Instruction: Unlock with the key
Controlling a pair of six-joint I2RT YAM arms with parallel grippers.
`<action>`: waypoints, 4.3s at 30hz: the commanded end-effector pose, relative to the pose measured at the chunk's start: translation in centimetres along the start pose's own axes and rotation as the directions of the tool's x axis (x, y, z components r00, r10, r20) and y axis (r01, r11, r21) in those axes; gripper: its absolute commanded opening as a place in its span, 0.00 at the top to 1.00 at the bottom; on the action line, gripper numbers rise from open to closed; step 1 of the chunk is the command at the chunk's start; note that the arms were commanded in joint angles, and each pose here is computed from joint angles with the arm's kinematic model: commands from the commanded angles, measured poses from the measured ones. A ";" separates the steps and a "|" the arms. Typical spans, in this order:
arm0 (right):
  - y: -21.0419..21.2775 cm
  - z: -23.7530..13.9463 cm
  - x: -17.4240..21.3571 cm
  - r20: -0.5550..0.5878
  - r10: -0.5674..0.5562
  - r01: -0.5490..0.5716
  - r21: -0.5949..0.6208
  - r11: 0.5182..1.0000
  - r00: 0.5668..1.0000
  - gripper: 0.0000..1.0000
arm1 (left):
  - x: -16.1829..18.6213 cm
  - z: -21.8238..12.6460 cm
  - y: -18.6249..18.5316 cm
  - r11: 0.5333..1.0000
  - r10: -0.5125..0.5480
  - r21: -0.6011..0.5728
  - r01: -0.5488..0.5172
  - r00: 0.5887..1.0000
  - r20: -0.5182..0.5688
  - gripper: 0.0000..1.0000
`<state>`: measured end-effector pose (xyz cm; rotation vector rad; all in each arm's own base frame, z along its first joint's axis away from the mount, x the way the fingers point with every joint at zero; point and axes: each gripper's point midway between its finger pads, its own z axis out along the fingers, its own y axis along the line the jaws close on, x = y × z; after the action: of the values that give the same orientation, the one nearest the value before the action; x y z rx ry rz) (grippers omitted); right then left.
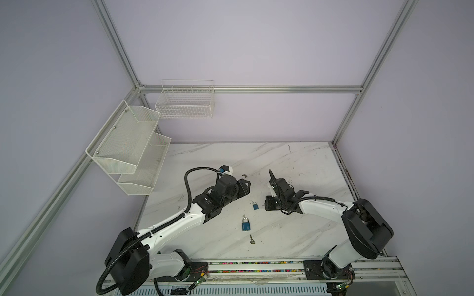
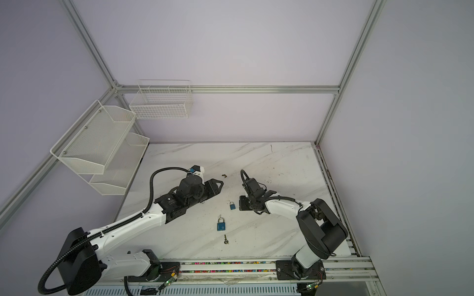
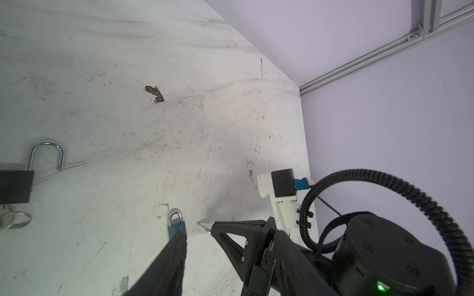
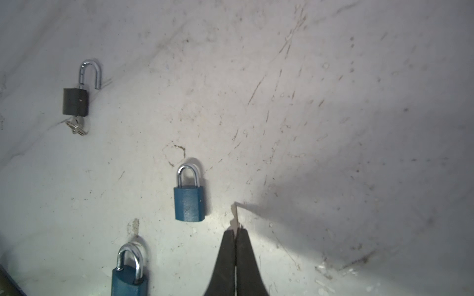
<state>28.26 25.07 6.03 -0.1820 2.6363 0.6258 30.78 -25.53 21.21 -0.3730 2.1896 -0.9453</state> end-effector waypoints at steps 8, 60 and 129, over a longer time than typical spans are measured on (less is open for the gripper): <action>4.3 -6.1 -4.8 0.192 0.014 0.016 -0.152 0.988 0.981 1.00 | -0.2 -1.1 -3.2 0.953 -0.245 0.177 0.248 0.969 -0.037 0.44; 17.3 -12.5 -11.4 0.446 0.103 0.133 -0.466 0.875 0.889 1.00 | -4.5 -0.9 -2.3 0.415 -0.867 0.440 0.796 0.492 -0.073 0.42; 16.3 -21.1 -10.5 0.409 0.102 0.194 -0.619 0.761 0.907 0.56 | -9.7 -5.1 -10.0 0.837 -0.227 0.544 0.056 0.940 0.253 1.00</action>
<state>27.78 30.74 33.63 -0.2323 1.8871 1.2661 34.52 -23.09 28.10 -0.8023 1.6151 -1.4803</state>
